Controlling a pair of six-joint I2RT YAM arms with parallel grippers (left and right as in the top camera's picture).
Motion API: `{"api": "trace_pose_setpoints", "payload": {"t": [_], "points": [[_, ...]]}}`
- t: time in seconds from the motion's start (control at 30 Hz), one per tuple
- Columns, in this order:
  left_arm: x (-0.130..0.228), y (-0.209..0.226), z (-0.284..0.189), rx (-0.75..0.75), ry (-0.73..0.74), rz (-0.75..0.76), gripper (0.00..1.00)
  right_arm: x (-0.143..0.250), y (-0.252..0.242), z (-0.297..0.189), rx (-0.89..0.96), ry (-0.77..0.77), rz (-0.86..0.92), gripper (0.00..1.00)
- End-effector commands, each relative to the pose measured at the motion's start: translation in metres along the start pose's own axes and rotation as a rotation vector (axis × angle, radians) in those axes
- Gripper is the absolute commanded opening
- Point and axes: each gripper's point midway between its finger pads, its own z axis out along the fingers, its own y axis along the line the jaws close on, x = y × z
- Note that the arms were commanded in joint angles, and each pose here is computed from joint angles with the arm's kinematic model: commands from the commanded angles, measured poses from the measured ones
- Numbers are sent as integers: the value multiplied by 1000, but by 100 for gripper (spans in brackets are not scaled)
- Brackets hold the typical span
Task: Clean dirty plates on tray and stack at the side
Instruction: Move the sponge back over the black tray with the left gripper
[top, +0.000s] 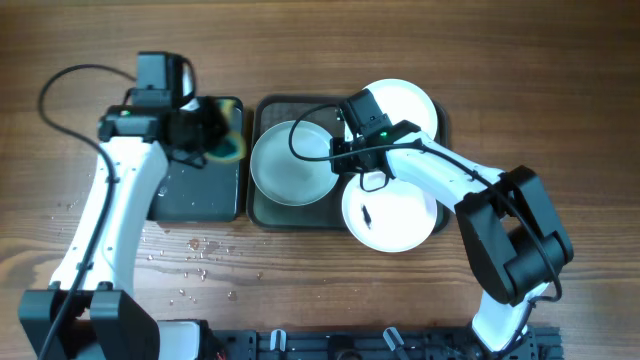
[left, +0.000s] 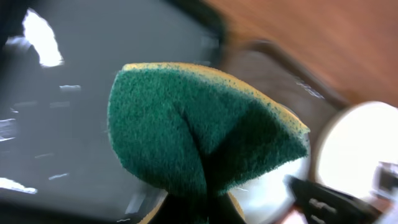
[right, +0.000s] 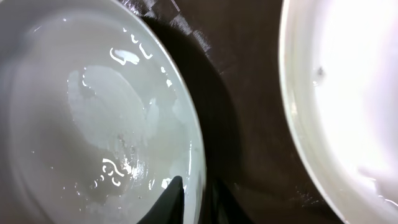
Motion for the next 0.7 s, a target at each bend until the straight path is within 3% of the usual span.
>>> {"api": "trace_pose_setpoints", "payload": {"t": [0.0,0.07,0.17,0.3,0.67], "points": [[-18,48,-10,-174,-67,-5,4,1,7,-6,-19,0,-16,22],[-19,56,-12,-186,-62,-10,4,2,6,-6,-17,4,-14,30],[-20,60,-11,-193,-63,16,4,4,5,-6,-12,16,-10,34],[-19,68,1,-217,-70,98,4,7,3,-4,-9,19,-9,35],[-7,90,47,-231,-114,142,4,13,-4,3,2,9,-9,33]]}}
